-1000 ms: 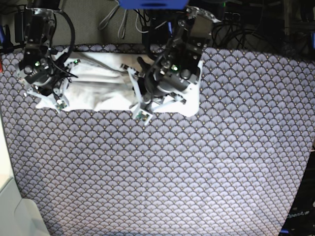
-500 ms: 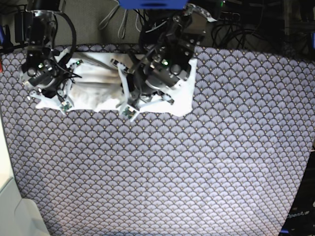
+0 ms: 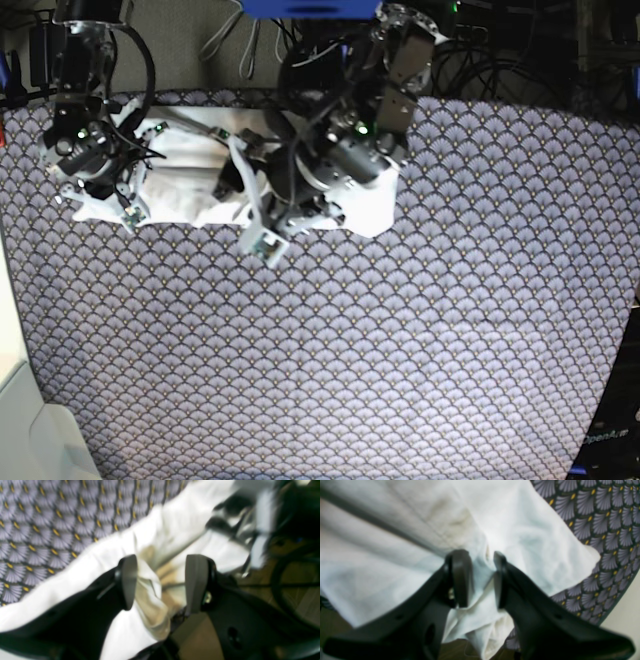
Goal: Fold the T-shirt properly
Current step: 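Lower the folded end onto the strip and open the left gripper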
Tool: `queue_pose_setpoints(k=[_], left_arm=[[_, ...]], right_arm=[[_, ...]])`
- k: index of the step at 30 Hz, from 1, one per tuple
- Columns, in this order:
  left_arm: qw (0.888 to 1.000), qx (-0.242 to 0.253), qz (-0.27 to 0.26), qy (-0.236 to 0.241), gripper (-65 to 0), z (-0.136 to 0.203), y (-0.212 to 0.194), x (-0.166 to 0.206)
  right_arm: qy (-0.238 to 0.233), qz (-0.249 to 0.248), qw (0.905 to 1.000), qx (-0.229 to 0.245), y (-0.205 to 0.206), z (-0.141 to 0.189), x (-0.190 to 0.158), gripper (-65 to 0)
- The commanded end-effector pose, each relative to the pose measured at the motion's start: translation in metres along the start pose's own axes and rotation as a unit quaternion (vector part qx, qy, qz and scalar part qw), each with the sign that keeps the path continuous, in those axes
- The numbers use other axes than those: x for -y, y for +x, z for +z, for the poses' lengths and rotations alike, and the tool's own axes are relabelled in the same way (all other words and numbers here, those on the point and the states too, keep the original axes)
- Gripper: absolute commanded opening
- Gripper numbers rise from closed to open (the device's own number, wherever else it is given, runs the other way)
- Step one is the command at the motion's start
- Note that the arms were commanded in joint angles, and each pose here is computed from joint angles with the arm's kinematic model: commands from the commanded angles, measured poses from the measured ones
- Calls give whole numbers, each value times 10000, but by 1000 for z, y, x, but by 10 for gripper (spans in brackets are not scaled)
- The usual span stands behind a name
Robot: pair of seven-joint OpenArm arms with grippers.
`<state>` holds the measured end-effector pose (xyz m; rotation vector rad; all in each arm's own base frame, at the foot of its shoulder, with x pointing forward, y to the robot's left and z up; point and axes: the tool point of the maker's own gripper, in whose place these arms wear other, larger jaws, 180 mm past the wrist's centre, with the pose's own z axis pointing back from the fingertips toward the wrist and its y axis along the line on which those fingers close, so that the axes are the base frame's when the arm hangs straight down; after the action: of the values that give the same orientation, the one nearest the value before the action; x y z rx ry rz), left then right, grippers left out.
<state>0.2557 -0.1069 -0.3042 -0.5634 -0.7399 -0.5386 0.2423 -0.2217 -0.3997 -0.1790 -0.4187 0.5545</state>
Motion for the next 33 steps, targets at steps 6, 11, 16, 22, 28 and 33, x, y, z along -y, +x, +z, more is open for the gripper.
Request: queue_pose_setpoints(k=[6,11,16,22,28,33], left_arm=[[9982,331,506,0,-427,10,15,-18],[9975,308,629,-23,-650,14,9,-29],[9976,125,680,15,-645,9,-2,-33],[9944,-543,895,-117,-645,-19,-42,-31],[9949,-761,402,-521,-645,-35,-41,1],[9960,-620,303,-573,-645,-33,-30,7]], right_arm=[[-110,25,9999,125,7,4,9,-469],[-110,25,9999,125,7,4,9,-469],[-110,25,9999,125,7,4,9,-469],[-110,25,9999,125,7,4,9,-470],[-110,25,9999,125,7,4,9,-469],[-157,55,9998,98,5,5,13,-469]])
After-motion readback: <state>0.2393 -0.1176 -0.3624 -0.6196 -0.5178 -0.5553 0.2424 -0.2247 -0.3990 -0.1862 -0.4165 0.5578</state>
